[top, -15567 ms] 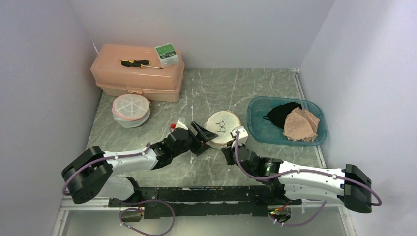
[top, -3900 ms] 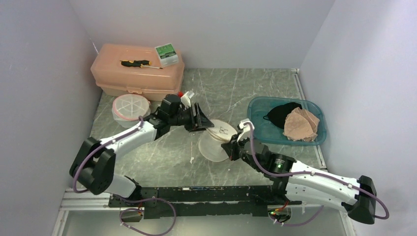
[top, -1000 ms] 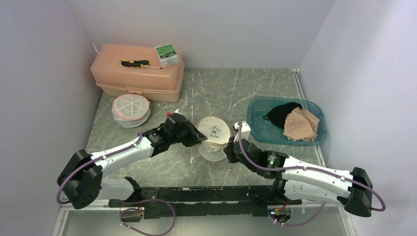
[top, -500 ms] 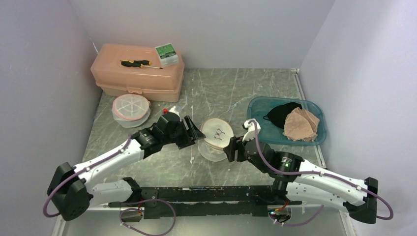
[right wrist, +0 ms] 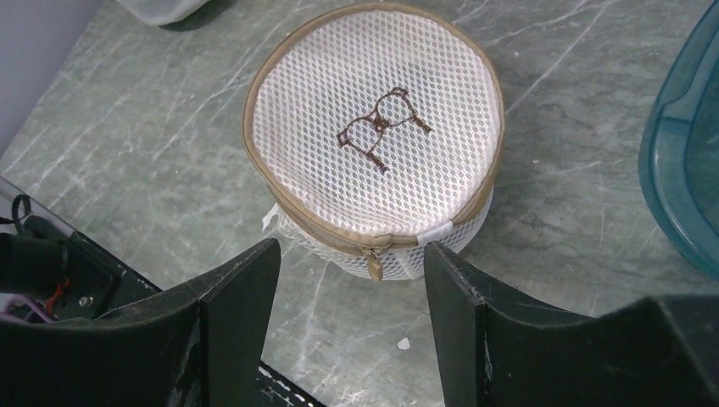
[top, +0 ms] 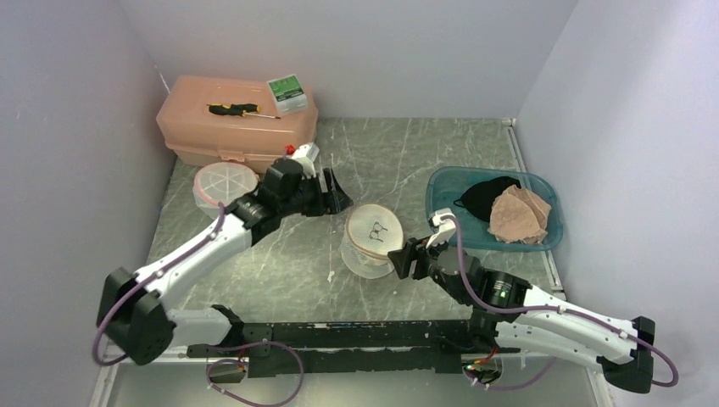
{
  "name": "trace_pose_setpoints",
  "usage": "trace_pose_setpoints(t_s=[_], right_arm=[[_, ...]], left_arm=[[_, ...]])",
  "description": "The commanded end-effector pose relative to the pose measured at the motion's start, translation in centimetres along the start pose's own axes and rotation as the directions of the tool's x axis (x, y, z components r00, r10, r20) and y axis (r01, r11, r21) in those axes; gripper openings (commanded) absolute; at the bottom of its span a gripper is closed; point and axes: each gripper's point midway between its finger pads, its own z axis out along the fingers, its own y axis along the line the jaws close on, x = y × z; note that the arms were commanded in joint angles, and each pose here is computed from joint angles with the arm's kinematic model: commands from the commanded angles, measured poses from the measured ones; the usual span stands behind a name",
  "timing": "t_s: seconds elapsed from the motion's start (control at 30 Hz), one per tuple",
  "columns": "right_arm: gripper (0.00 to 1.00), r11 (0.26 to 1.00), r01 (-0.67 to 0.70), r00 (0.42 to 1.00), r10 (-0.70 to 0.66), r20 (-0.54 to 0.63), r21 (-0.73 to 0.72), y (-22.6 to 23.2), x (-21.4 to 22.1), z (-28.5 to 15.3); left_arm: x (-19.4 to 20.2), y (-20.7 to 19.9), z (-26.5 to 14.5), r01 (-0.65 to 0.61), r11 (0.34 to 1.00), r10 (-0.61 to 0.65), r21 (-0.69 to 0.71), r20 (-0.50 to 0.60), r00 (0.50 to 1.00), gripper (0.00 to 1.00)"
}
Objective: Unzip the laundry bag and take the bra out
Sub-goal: Unzip the laundry bag at the center of the board.
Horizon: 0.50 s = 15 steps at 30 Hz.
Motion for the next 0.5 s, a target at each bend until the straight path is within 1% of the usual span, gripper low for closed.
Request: trace_pose_setpoints(t_s=[0.0, 0.13, 0.23, 0.33, 0.4, 0.47], right_arm=[[0.66, 0.999, -0.002, 1.0, 0.003, 0.031, -0.039, 1.1, -0.7, 0.6], [0.66, 0.999, -0.003, 1.0, 0.004, 0.03, -0.04, 1.4, -0.6, 1.2], [0.67, 1.0, 0.015, 0.999, -0.014, 0.045, -0.013, 1.9, -1.7, 2.1], [0.68, 0.996, 0.085, 0.996, -0.085, 0.022, 0.027, 2.8, -2.7, 3.7], [0.67, 0.989, 0.142, 0.99, -0.142, -0.007, 0.041, 3.8, -3.0, 5.2], [0.67, 0.98, 0.197, 0.98, -0.196, -0.035, 0.039, 4.6, -3.0, 6.4]], left_arm=[[-0.6, -0.2, 2.5, -0.051, 0.993, 0.059, 0.105, -0.073, 0.996, 0.78], [-0.2, 1.3, 4.0, 0.01, 0.997, -0.004, 0.077, -0.082, 0.997, 0.77], [-0.1, 2.6, 4.4, 0.073, 0.995, -0.069, 0.069, -0.063, 0.996, 0.75], [1.1, 3.2, 4.9, 0.12, 0.989, -0.111, 0.084, -0.103, 0.988, 0.71], [2.2, 3.7, 5.2, 0.148, 0.986, -0.136, 0.075, -0.146, 0.98, 0.67], [3.2, 4.3, 5.3, 0.175, 0.983, -0.163, 0.056, -0.166, 0.973, 0.65]])
